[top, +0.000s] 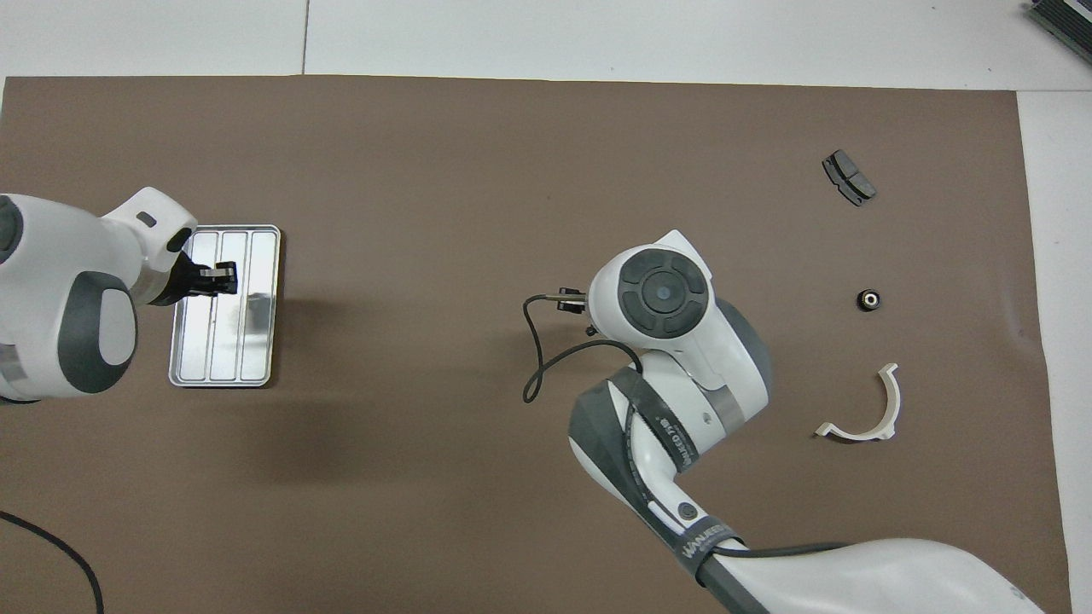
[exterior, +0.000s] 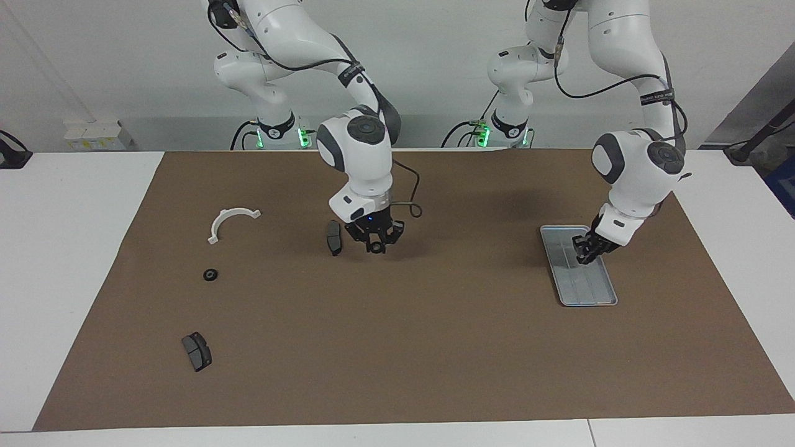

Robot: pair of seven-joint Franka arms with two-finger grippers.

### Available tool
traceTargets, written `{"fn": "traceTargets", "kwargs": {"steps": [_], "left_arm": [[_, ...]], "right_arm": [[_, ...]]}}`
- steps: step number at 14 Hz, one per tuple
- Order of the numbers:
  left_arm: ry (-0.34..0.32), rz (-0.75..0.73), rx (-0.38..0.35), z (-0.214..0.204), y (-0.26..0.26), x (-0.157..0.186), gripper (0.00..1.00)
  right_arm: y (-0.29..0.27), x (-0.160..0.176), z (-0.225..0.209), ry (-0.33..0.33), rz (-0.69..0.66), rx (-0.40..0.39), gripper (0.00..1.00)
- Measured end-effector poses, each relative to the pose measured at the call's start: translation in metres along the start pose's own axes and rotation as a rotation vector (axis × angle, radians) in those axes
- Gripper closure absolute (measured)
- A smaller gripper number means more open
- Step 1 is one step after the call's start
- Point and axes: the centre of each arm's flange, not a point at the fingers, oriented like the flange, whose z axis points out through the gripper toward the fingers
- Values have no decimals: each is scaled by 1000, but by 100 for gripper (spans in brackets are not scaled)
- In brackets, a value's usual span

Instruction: Place bearing gear from tray to pile

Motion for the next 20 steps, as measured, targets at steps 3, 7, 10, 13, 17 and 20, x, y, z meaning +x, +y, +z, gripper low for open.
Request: {"fn": "traceTargets", "kwargs": {"steps": [3,7,10,13,17,20], "left_arm": [[0,-111,-21,-1,121,-28,75],[51,-155,-87,-6,239,-78,75],[84,-115,-147,-1,298,-115,75],[91,-95,-185,10,336,-143,70],[94,-94,-193,11,346,-150,30],[80,-168,-141,-5,303,-105,7]], "right_arm": [[71,-1,16,-37,0,-43,65],[160,7,42,-61,-28,-59,65],[211,8,55,-97,-47,-73,65],[247,4,62,-125,-51,-80,65],[244,2,60,-120,-51,-67,62],[221,14,42,-69,-72,-45,32]]}}
